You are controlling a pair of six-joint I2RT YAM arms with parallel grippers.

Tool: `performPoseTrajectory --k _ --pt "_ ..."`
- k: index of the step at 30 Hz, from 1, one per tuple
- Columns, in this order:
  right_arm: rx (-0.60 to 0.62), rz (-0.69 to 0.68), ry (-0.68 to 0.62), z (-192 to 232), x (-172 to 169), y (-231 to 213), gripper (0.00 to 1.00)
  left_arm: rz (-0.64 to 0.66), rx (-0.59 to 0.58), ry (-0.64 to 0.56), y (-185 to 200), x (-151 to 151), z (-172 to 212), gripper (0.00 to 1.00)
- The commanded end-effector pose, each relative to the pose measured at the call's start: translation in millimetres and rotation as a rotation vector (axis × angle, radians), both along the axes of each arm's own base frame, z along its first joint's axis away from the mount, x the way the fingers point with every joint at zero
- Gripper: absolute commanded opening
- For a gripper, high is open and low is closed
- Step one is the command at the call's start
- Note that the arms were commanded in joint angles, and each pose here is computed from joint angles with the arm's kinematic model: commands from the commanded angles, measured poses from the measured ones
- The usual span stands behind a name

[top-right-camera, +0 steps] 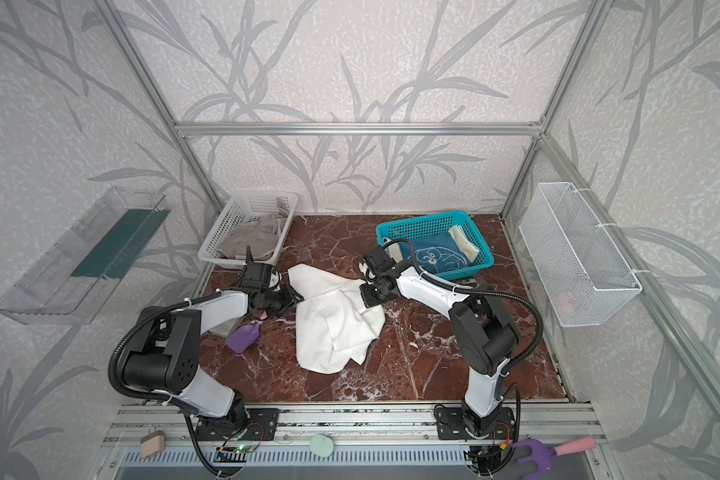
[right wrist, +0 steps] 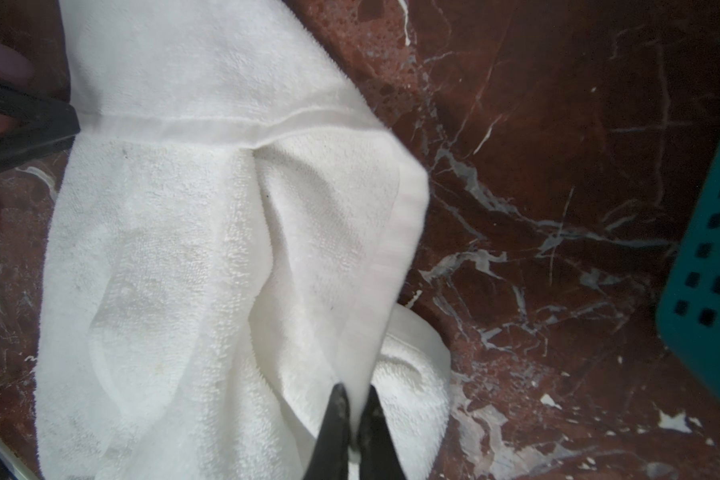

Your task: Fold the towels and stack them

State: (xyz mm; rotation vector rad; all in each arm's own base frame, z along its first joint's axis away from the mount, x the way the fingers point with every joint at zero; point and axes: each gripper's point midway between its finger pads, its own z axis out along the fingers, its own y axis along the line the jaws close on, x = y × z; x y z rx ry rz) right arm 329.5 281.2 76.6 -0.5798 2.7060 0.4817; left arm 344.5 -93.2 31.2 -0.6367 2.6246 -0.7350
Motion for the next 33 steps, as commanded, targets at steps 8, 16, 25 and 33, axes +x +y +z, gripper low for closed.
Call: performPoseTrajectory --k 8,16,25,33 --pt "-0.044 0.023 0.016 -9.9 4.8 -2.0 0.0 -0.035 0.032 -0.074 7.8 14.3 12.3 0.08" --pt "-0.056 0.018 -0.071 27.9 23.4 -12.9 0.0 -0.076 0.086 -0.205 14.2 22.9 81.4 0.0" --pt "-0.018 -0.016 -0.381 170.7 37.8 -39.2 0.0 -0.091 0.103 -0.504 14.5 9.1 229.4 0.0" --pt "0.208 -0.065 -0.858 372.0 -19.2 -83.3 0.0 -0.044 0.09 -0.962 19.2 -46.5 434.6 0.0"
